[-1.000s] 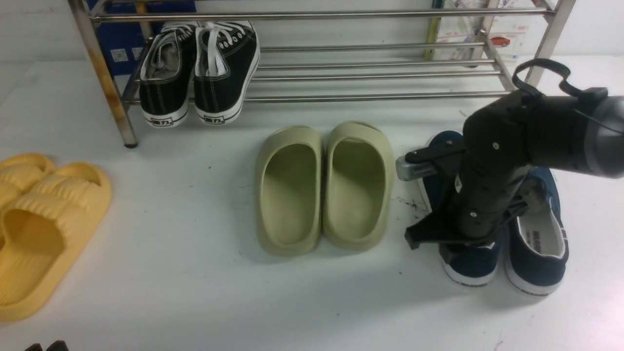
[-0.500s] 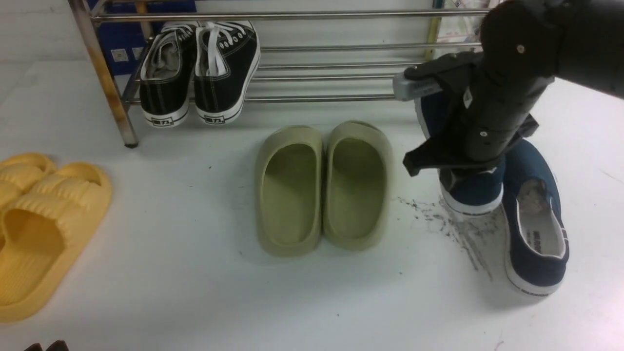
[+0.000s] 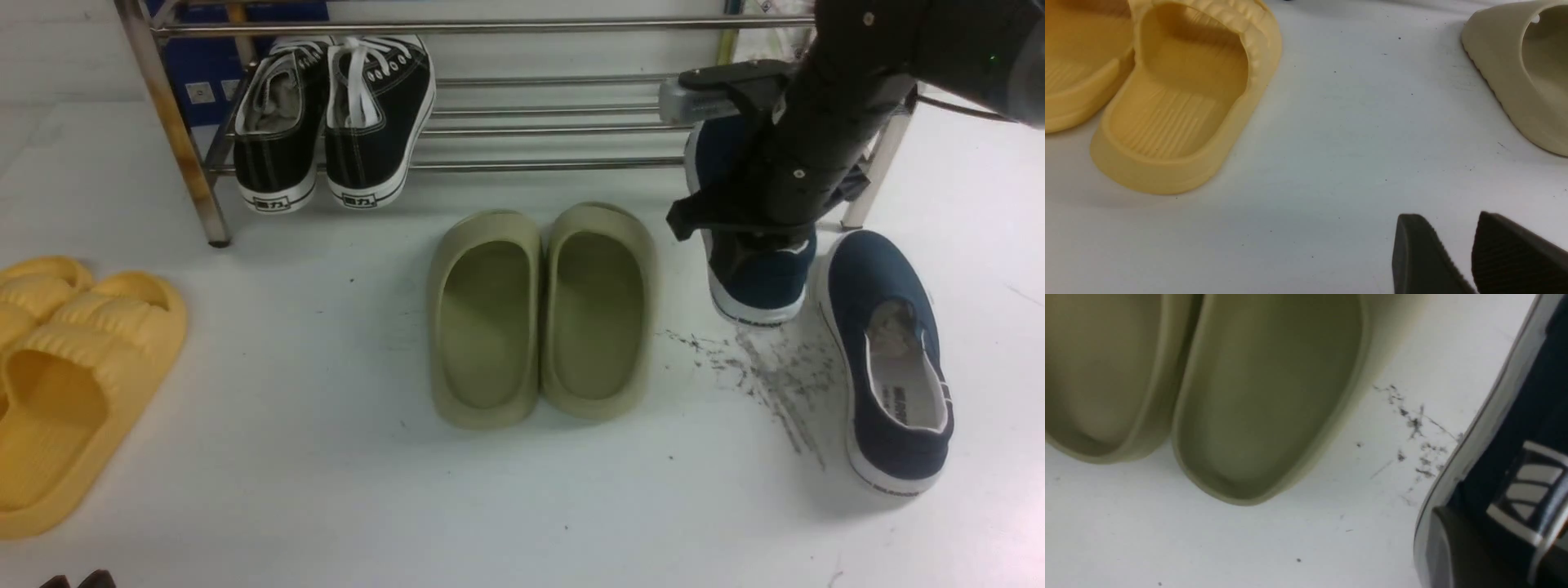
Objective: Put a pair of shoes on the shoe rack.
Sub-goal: Use the right arm to put a shoe into the shoe rack
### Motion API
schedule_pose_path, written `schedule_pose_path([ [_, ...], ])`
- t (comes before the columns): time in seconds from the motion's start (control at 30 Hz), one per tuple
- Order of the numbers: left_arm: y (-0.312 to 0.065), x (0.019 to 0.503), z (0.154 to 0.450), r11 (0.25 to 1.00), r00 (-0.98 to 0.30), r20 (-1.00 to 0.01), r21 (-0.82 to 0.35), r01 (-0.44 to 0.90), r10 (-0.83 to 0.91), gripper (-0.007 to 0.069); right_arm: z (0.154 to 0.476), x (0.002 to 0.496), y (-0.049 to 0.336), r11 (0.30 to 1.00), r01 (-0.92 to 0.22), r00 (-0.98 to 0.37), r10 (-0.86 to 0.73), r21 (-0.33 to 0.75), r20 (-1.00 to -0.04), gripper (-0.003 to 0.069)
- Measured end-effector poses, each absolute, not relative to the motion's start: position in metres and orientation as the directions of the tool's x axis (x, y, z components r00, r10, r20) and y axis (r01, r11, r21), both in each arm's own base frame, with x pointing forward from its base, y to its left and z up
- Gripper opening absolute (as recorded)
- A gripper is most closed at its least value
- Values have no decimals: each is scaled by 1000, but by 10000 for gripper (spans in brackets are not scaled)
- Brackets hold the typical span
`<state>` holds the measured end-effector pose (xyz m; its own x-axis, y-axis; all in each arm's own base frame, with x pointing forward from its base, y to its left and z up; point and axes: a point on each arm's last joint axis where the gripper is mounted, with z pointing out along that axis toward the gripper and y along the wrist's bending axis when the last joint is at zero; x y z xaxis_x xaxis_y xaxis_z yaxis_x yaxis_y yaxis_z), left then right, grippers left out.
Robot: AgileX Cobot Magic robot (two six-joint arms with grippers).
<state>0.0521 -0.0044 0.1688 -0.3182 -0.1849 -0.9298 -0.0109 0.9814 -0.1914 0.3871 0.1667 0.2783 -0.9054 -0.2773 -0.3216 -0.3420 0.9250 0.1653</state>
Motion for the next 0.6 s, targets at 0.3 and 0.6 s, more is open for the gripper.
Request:
schedule_pose_path([
  [0.3,-4,52,169,981,-318,-930,-191,-11,-185,223,265,408,156,922,-335,-893,-244,195,-378,46],
  [0.6,-4,52,169,981,-318,-930,-191,-11,-185,235,259,436,159,916,-352,-882,-255,193,-396,46],
])
